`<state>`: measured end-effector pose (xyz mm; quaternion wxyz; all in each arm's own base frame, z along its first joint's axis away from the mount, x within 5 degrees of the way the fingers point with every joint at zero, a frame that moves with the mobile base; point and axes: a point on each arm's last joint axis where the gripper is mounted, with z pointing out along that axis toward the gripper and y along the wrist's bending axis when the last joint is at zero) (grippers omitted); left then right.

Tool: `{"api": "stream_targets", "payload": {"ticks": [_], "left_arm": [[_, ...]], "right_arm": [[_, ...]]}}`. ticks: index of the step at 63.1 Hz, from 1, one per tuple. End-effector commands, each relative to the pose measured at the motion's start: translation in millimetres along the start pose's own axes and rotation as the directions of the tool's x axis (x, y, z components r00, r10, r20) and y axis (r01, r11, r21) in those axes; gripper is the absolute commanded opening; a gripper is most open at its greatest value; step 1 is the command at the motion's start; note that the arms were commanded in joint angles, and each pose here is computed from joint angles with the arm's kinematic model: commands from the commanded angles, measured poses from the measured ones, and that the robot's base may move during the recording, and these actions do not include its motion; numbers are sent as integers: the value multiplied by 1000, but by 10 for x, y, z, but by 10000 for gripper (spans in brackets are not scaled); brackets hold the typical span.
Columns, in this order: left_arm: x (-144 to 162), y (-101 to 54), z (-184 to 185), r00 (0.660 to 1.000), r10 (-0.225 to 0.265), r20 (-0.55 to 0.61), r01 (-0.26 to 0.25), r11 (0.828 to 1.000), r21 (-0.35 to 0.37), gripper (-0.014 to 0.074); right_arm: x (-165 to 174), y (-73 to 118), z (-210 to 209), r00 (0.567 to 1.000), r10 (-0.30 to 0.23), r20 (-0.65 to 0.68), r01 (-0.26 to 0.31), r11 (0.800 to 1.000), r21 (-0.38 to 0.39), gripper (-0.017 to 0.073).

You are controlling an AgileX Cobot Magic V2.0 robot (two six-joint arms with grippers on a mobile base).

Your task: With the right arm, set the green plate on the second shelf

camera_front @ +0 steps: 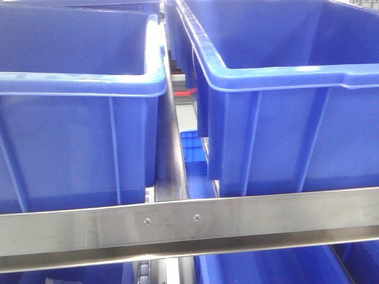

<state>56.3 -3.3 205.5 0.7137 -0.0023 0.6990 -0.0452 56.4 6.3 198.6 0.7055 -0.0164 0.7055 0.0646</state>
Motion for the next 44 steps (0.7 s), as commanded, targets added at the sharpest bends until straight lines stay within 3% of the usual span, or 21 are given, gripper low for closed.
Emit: {"api": "stream_targets", "payload": {"ticks": [1,44], "left_arm": [[55,1,-1,998,-7,58,7,1000,8,131],[55,1,-1,998,-7,58,7,1000,8,131]], "right_arm": [[-168,18,-32,989,-6,145,9,1000,-15,25],[-168,18,-32,989,-6,145,9,1000,-15,25]]}}
